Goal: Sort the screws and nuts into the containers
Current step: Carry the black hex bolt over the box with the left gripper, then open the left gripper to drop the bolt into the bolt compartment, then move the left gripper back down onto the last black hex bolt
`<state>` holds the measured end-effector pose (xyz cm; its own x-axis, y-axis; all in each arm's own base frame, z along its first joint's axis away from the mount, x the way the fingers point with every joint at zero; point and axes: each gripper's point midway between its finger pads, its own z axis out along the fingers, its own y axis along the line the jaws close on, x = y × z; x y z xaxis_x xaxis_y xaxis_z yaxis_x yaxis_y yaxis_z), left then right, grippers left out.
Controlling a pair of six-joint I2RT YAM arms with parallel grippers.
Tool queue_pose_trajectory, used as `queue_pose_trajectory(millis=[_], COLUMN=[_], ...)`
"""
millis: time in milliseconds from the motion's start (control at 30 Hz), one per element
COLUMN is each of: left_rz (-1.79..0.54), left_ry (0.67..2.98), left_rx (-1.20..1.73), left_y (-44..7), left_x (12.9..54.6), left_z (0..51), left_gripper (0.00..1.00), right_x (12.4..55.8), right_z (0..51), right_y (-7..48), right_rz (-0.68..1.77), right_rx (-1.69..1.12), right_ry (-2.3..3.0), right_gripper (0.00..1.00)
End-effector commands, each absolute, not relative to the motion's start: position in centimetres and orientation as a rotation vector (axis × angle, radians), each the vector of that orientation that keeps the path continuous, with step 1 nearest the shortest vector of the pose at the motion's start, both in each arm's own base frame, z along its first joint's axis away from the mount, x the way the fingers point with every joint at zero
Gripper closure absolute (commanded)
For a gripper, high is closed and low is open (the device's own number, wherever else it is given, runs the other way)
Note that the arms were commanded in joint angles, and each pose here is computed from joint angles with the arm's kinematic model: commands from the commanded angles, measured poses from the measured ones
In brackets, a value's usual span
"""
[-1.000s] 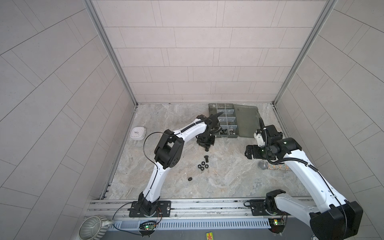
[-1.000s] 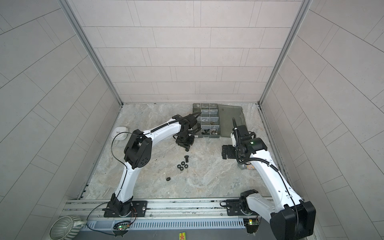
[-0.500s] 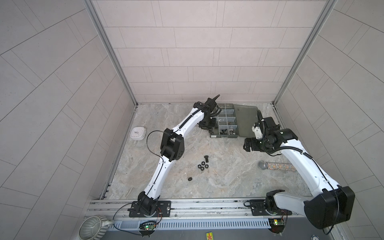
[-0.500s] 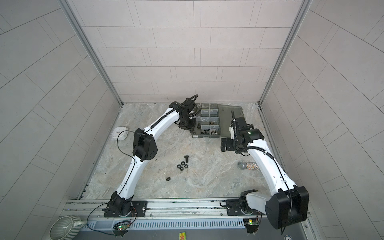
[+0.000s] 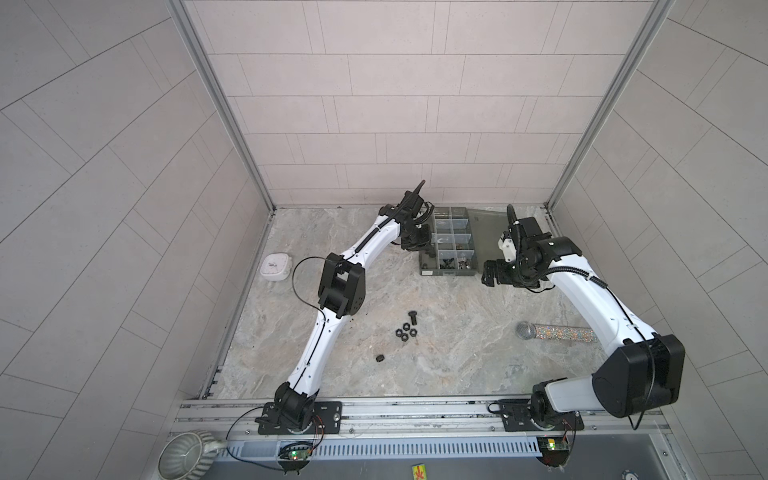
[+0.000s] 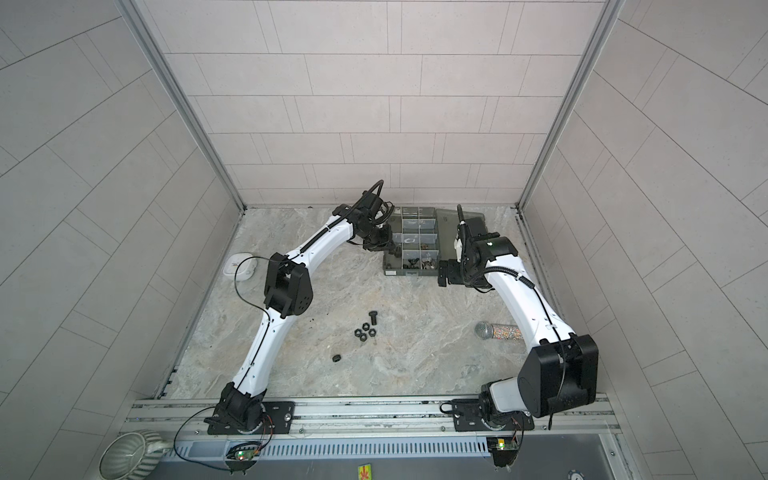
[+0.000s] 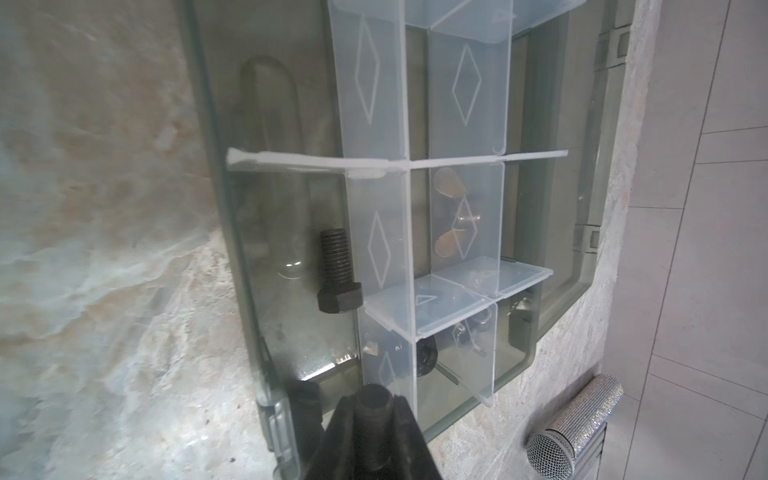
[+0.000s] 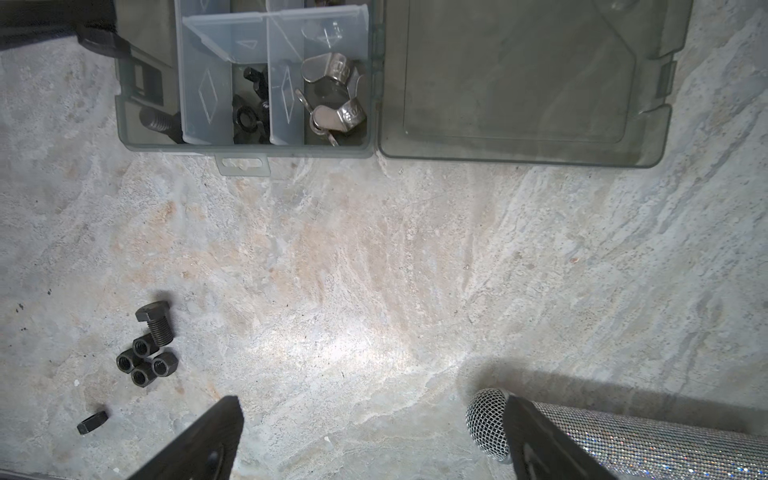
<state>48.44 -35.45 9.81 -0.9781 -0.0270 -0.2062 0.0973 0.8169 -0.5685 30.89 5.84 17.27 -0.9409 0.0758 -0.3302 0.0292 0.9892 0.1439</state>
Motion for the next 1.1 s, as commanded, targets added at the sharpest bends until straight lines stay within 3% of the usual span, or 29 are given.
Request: queue_pose_trajectory(millis=[0,67,167,567,767,1067], left_rz=[-0.983,-0.987,-0.976,-0.889,-0.745,-0.637], left_ry=[2.785,2.784,2.777,2.756,2.841,3.017], left_rx=[0.042,0.043,0.058,0.169,0.255,0.236], left_y=[-36.9,-36.9,-36.8,-34.8,-30.3,-25.6], left_x=[48.6,48.6,48.5,46.6,42.3,33.8], left_z=[9.1,9.0,9.3,13.4,14.2,9.8], left_gripper=[0.83,0.81,0.65,0.63,0.63,0.62], right_x=[31.2,31.4,31.3,30.8,30.9,29.5], right_z=[17.5,17.4,17.4,17.5,17.5,17.3], right_y=[5.6,5.7,5.9,6.2,7.4,10.2], right_rz=[0.177,0.189,0.196,0.230,0.283,0.303], right_rx=[0.084,0.089,0.092,0.094,0.074,-0.031], right_ry=[2.804,2.812,2.830,2.845,2.837,2.837], right_gripper=[0.01,0.01,0.01,0.01,0.01,0.01])
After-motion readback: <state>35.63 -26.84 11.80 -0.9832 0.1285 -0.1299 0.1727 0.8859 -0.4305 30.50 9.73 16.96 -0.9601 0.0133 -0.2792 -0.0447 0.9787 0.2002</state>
